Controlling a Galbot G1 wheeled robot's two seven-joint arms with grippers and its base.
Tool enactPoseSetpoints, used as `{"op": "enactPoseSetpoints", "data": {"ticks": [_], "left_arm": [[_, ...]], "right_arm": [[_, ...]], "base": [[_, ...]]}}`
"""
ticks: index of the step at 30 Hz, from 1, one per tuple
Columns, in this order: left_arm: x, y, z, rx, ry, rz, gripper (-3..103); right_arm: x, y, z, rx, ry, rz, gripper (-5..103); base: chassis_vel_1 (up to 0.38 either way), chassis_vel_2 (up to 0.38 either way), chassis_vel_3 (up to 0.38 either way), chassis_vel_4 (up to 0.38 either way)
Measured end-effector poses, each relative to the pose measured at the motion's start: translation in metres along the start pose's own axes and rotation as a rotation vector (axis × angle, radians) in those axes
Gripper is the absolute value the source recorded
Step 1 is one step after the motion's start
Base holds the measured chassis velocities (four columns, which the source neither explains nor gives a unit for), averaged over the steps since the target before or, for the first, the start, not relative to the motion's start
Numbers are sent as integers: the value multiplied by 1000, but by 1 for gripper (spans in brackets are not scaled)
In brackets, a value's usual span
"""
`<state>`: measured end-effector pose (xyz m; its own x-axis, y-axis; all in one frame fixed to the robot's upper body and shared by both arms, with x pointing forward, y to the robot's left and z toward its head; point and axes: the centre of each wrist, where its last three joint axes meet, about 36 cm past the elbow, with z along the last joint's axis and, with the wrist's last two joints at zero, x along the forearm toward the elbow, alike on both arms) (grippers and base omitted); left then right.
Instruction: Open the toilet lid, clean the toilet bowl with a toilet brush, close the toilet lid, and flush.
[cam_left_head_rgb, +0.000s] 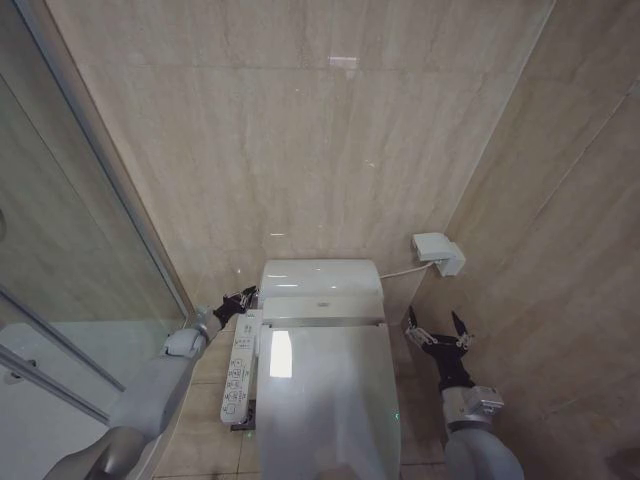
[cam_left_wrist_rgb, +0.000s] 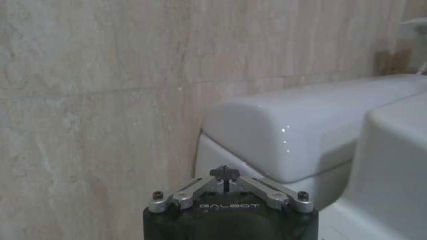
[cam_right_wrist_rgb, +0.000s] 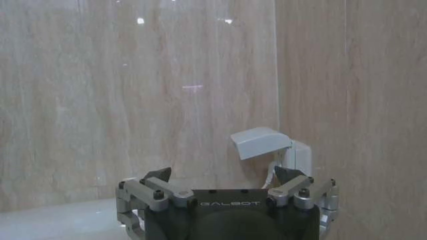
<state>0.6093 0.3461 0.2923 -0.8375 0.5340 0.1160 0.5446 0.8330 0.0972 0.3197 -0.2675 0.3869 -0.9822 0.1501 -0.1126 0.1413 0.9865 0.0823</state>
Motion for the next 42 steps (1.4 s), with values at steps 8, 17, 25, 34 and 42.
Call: {"op": "enactPoseSetpoints", "data": {"ticks": [8,17,25,34,42], "left_arm": [[4,6,4,-6,-9,36,0],[9,21,6,-3,13,80,0],[24,21,15,-6,36,119,0],[47,14,31,1,53,128,0],[46,20,32,3,57,128,0]], "right_arm": [[0,0,0,0,0,0,100],[0,0,0,0,0,0,100],[0,0,0,0,0,0,100],[0,0,0,0,0,0,100],[0,0,0,0,0,0,100]], "base": [[0,0,0,0],[0,0,0,0],[0,0,0,0],[0,0,0,0],[0,0,0,0]]}}
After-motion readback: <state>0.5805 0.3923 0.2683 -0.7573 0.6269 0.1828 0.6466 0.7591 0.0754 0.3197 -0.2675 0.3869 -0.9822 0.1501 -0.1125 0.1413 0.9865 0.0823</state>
